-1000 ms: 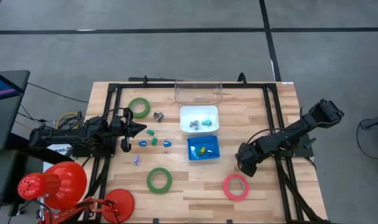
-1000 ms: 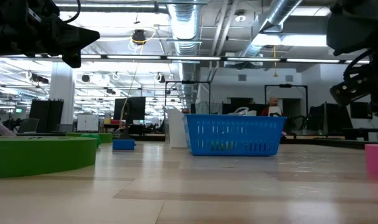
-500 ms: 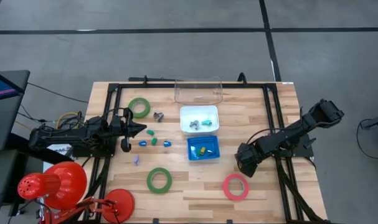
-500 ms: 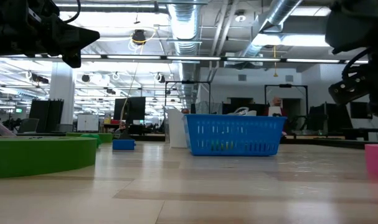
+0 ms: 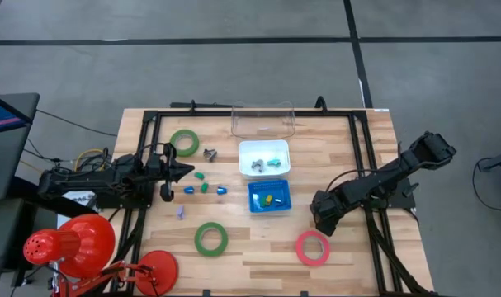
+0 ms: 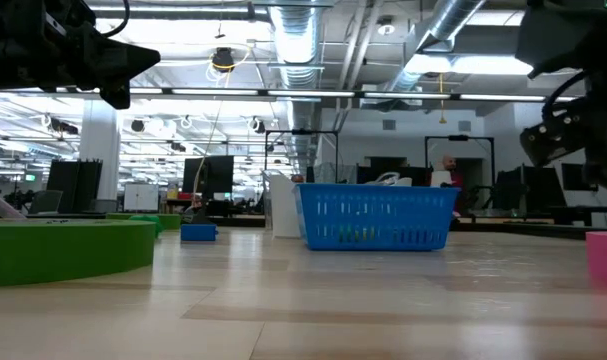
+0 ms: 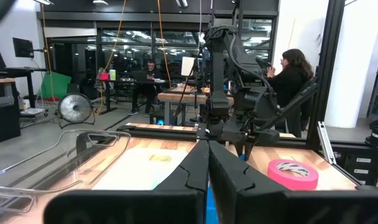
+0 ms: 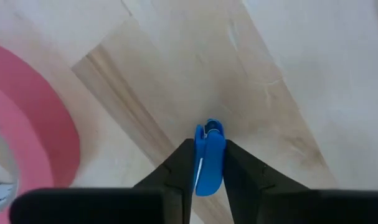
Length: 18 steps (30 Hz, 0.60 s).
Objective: Pick and place Stapler, Stapler remover, tape
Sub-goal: Put the right blue stapler into the blue bin
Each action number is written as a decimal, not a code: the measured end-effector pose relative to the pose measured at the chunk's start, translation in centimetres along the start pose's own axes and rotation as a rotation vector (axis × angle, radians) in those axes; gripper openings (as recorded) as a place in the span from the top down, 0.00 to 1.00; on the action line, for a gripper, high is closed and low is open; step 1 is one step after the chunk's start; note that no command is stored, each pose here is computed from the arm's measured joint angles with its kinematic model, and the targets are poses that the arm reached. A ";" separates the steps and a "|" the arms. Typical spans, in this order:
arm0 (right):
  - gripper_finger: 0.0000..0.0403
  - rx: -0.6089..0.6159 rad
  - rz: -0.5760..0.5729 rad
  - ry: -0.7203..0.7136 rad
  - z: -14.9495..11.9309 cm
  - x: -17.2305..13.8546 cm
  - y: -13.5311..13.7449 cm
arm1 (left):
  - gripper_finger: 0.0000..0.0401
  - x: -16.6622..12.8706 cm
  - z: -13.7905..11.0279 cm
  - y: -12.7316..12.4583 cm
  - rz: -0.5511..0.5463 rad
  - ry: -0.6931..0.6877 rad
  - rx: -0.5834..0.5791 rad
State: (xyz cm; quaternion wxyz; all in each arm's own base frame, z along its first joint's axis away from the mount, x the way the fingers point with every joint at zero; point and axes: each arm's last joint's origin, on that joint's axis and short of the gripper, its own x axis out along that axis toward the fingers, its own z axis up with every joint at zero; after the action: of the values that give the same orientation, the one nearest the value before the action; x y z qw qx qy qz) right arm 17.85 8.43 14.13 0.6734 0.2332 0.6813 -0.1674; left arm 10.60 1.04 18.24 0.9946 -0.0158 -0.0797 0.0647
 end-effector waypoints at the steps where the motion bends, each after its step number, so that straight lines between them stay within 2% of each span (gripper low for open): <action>1: 0.85 -0.014 0.007 -0.004 0.1 -0.2 0.2 | 0.99 0.0 0.0 0.0 0.000 0.000 0.000; 18: 0.85 -0.174 0.146 -0.152 4.5 -5.0 2.0 | 0.99 0.0 0.0 0.0 0.000 0.000 0.000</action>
State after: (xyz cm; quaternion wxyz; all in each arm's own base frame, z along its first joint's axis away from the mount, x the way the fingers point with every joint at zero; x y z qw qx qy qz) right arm 22.62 7.20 19.09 0.7511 0.2095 0.6215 -0.0754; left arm 10.60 1.03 18.24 0.9946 -0.0160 -0.0796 0.0646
